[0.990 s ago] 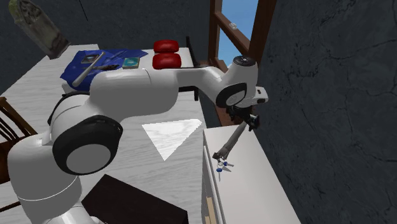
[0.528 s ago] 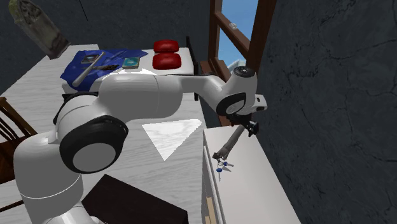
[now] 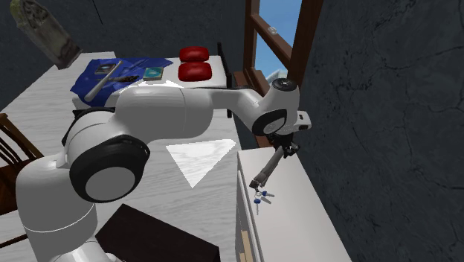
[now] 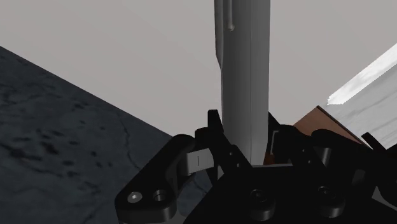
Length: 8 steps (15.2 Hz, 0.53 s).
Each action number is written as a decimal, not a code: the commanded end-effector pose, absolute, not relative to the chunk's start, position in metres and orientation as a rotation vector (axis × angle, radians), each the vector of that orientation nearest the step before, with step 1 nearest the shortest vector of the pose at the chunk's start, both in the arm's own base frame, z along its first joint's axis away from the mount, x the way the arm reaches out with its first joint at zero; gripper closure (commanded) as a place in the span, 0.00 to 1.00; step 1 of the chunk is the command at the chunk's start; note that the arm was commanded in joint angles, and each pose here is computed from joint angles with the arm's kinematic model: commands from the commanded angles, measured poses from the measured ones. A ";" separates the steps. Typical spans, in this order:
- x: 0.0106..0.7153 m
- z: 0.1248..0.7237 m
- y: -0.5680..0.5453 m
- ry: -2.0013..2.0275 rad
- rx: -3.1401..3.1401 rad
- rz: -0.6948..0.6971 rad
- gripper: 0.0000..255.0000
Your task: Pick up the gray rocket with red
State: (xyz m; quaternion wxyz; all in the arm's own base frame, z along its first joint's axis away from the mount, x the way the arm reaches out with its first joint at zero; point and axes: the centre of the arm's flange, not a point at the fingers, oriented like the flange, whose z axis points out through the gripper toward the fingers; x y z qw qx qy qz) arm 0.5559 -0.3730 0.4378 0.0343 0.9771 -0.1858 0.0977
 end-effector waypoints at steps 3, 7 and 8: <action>0.556 0.438 -0.374 -0.573 3.004 0.301 1.00; 0.556 0.459 -0.374 -0.573 3.004 0.301 1.00; 0.556 0.464 -0.374 -0.573 3.004 0.301 1.00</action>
